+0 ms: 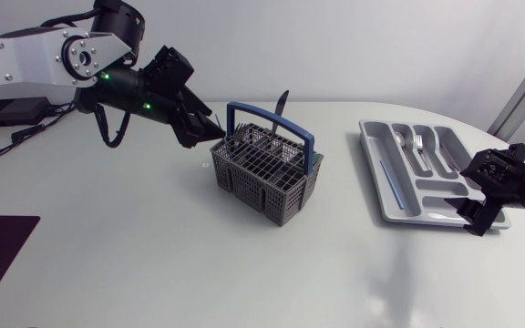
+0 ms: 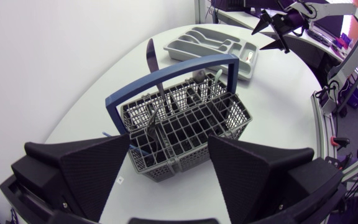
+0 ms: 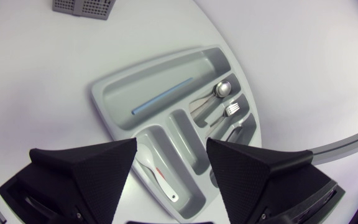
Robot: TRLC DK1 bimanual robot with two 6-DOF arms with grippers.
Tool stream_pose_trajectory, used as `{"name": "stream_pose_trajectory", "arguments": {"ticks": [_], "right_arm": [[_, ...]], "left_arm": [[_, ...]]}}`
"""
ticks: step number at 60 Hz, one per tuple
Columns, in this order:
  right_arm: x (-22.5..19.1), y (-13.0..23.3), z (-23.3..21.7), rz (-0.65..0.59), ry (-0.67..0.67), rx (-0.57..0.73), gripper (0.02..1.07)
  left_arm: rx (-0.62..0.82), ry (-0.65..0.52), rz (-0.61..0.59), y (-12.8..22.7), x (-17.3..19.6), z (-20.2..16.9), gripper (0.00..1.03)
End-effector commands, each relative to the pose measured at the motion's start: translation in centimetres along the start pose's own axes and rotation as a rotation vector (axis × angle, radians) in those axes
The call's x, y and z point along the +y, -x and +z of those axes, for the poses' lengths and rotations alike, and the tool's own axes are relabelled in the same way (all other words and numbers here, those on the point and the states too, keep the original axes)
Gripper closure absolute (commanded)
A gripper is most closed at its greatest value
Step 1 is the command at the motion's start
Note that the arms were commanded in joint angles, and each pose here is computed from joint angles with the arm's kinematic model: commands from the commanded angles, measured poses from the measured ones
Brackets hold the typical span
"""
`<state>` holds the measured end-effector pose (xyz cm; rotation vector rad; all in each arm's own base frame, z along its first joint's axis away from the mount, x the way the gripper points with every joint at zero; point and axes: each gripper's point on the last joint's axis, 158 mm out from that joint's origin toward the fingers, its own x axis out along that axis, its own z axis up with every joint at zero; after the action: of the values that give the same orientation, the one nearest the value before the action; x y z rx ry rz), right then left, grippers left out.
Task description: Unload the cutlery basket into the drawer organizer.
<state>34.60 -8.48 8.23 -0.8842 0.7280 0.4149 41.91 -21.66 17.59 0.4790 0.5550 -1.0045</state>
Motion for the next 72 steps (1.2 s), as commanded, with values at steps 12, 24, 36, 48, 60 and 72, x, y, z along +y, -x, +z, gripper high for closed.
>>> {"name": "stream_pose_trajectory", "arguments": {"ticks": [12,24,36,48,60,72], "right_arm": [[4.4,2.9,6.9,0.111,-0.108,-0.130,0.18],[7.2,4.6,11.0,0.177,-0.143,-0.197,0.18],[8.7,5.0,12.8,0.213,-0.161,-0.222,0.18],[9.5,4.9,13.5,0.237,-0.159,-0.230,0.18],[10.1,4.5,14.0,0.253,-0.154,-0.227,0.18],[10.3,4.1,13.8,0.254,-0.152,-0.218,0.18]], "left_arm": [[0.010,-0.085,0.045,-1.8,0.3,-3.1,0.06],[-0.022,-0.127,0.090,-3.5,1.4,-3.3,0.06],[-0.076,-0.154,0.108,-5.1,1.8,-2.0,0.07],[-0.094,-0.191,0.094,-6.5,1.3,-1.4,0.10],[-0.115,-0.213,0.089,-7.5,1.2,-1.0,0.18],[-0.134,-0.223,0.058,-8.6,0.9,-0.3,0.40]]}}
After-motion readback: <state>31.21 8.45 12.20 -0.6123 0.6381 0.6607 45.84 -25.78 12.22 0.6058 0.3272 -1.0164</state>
